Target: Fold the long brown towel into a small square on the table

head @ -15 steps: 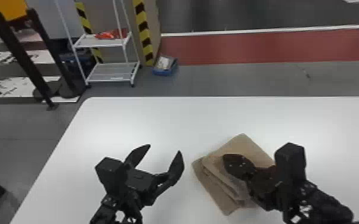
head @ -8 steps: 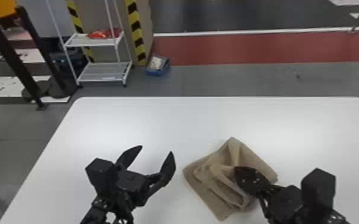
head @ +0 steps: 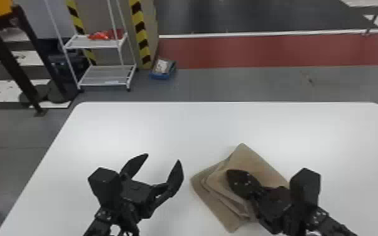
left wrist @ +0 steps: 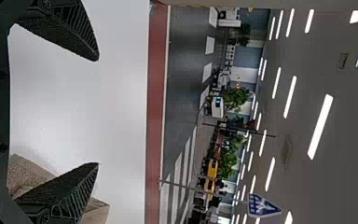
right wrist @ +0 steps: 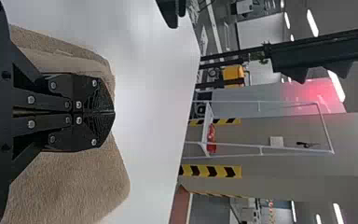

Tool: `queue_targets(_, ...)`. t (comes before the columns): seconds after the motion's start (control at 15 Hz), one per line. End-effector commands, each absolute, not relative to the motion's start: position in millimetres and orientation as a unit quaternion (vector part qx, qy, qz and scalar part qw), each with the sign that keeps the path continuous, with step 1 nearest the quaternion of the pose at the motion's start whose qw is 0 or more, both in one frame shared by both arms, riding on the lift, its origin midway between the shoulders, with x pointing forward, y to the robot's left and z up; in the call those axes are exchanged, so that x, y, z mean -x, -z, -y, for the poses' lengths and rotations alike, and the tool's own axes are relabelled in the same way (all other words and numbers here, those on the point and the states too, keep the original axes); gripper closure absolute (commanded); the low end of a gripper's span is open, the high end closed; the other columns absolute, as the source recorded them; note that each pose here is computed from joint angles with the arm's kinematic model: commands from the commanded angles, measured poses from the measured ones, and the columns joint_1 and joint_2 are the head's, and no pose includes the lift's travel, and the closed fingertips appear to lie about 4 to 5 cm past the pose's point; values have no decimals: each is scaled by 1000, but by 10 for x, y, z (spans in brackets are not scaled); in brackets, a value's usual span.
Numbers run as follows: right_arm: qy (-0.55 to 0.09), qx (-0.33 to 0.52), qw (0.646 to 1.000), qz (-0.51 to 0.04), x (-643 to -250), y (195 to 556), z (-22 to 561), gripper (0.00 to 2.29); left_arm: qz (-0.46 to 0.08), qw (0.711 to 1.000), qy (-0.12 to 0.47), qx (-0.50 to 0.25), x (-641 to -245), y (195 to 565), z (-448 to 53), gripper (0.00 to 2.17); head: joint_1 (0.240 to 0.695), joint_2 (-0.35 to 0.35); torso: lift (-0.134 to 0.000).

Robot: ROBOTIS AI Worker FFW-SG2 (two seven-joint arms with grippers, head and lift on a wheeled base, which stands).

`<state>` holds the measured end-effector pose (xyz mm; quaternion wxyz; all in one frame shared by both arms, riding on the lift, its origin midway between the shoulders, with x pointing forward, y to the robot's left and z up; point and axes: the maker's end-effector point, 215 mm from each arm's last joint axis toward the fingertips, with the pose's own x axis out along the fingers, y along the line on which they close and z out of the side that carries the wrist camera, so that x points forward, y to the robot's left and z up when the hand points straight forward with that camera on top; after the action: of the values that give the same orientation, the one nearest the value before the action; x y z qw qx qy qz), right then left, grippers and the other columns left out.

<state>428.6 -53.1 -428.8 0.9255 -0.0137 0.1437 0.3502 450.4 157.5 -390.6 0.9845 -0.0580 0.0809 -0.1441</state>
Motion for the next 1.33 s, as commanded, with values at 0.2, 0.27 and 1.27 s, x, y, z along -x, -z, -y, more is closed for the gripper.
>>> queue_targets(0.2, -391, 6, 907, -155, -4185, 4386, 158, 340, -79, 985, 143, 56, -4500, 3898, -1609, 73, 695, 167, -111)
queue_targets(0.27, -390, 2, 909, -148, -4176, 4306, 176, -2, -80, 985, 143, 57, -4499, 3905, -1609, 73, 695, 175, -111)
queue_targets(1.27, -325, 22, 930, -167, -4023, 4609, 993, 2135, -82, 984, 148, 58, -4502, 3929, -1560, 73, 695, 69, -111)
